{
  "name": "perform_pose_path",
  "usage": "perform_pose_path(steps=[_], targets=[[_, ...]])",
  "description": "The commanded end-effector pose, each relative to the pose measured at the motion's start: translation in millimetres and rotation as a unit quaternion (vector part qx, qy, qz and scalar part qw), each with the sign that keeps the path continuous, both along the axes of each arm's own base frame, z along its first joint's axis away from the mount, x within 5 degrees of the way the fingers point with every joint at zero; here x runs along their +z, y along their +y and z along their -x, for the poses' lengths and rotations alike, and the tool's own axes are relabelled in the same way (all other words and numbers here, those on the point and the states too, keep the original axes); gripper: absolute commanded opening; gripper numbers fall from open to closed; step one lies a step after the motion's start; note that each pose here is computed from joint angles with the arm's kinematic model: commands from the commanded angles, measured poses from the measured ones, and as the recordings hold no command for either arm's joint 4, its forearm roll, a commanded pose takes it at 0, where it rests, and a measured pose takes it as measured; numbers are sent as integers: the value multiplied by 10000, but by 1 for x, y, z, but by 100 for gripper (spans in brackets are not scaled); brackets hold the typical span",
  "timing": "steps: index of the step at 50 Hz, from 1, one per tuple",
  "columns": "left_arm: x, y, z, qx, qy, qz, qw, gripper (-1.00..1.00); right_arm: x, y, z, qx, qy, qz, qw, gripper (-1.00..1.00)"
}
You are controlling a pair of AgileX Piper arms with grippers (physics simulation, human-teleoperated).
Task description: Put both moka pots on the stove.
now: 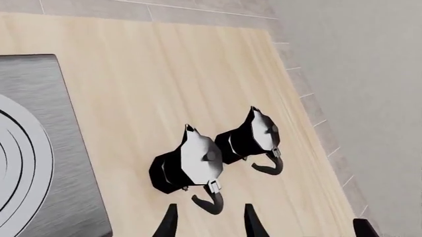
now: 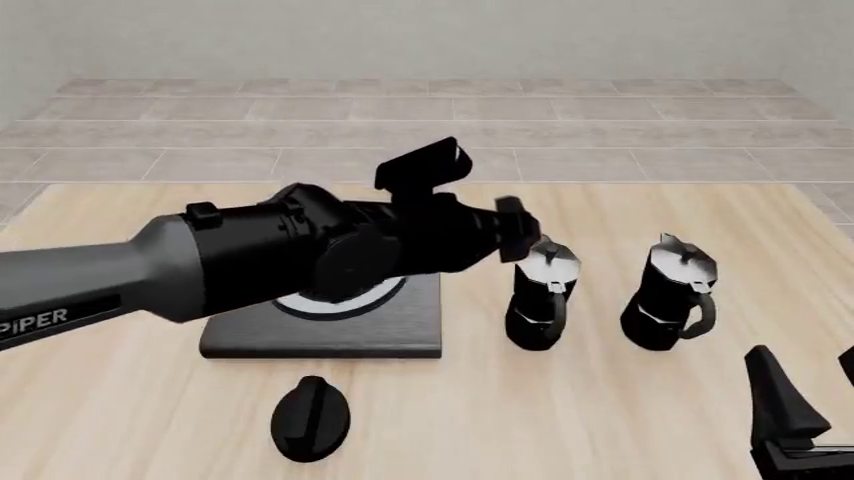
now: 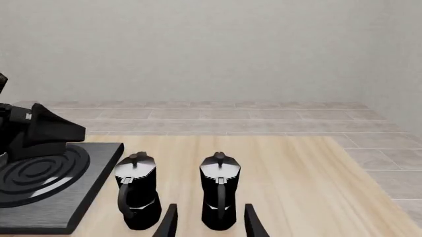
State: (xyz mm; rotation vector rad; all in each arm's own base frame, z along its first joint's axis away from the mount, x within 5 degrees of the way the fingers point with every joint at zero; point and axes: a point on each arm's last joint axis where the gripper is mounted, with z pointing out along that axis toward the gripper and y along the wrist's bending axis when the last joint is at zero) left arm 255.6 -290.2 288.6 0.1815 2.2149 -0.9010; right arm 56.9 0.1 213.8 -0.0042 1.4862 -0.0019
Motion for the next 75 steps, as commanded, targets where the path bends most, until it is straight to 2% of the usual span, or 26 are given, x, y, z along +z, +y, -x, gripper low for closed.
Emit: perform_pose_path(steps=[1,14,31,75], targets=[[-11,-11,-4,-32,71,-25,10000,100,0,0,0,-1,0,-1,10000,100],[-31,-20,-8,-46,174,-101,9998,100,0,0,0,0,0,0,10000,100],[-45,-34,-1,-120,370,-66,9992,100,0,0,0,0,-1,-1,10000,100],[-86,-58,-4,-298,485,-322,9979,100,0,0,0,-1,0,-1,10000,100]])
